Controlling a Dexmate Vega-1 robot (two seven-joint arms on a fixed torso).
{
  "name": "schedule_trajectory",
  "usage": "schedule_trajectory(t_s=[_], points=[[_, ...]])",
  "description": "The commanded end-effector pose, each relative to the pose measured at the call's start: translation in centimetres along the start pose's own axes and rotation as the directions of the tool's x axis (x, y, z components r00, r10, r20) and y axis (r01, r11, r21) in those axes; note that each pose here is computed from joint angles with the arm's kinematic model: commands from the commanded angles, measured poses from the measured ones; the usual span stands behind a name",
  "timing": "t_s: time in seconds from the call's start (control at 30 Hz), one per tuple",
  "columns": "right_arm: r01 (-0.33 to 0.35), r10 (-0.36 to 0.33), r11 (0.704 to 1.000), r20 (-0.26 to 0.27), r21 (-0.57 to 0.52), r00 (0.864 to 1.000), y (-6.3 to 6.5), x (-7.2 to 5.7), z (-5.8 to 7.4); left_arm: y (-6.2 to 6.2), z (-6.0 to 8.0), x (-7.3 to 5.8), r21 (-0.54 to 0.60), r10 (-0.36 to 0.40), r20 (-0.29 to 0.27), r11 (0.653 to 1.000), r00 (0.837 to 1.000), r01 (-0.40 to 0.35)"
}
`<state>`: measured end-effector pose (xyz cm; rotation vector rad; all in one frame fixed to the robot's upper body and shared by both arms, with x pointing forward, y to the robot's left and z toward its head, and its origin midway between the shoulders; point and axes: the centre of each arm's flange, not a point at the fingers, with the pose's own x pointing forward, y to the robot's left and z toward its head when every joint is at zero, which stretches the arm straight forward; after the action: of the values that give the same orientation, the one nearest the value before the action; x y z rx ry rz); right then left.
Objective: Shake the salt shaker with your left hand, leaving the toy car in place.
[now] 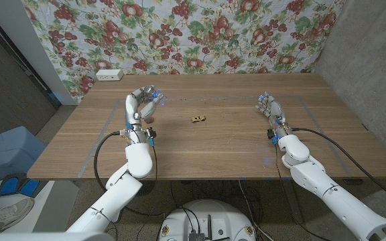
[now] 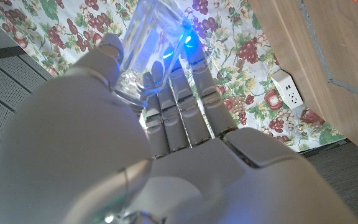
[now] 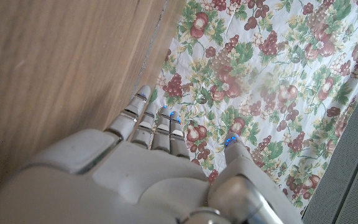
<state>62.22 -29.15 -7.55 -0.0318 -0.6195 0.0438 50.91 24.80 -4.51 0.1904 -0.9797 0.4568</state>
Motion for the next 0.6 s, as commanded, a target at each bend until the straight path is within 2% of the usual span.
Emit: schedule_trajectory(t_s=[0.03,0.23,0.5,0.6], points=[[0.0,0.0,1.0,0.003,0.001,1.0,0.1,0.1,-0.1,0.0,0.1,0.1,-0.005,0.012,0.013,1.0,1.0,-0.012],[-0.005,0.005,1.0,0.0,-0.002,1.0,0.2,0.3,0.0,0.0,0.2,0.3,0.034,0.001,-0.006,0.999,1.0,0.0],[-0.009,0.009,1.0,-0.006,0.0,1.0,0.5,0.8,0.0,0.0,0.2,1.0,0.121,-0.045,-0.044,0.991,0.998,0.05],[-0.01,0.01,1.0,-0.007,0.004,1.0,0.6,1.0,0.0,0.1,0.3,1.2,0.144,-0.041,-0.04,0.988,0.998,0.046]])
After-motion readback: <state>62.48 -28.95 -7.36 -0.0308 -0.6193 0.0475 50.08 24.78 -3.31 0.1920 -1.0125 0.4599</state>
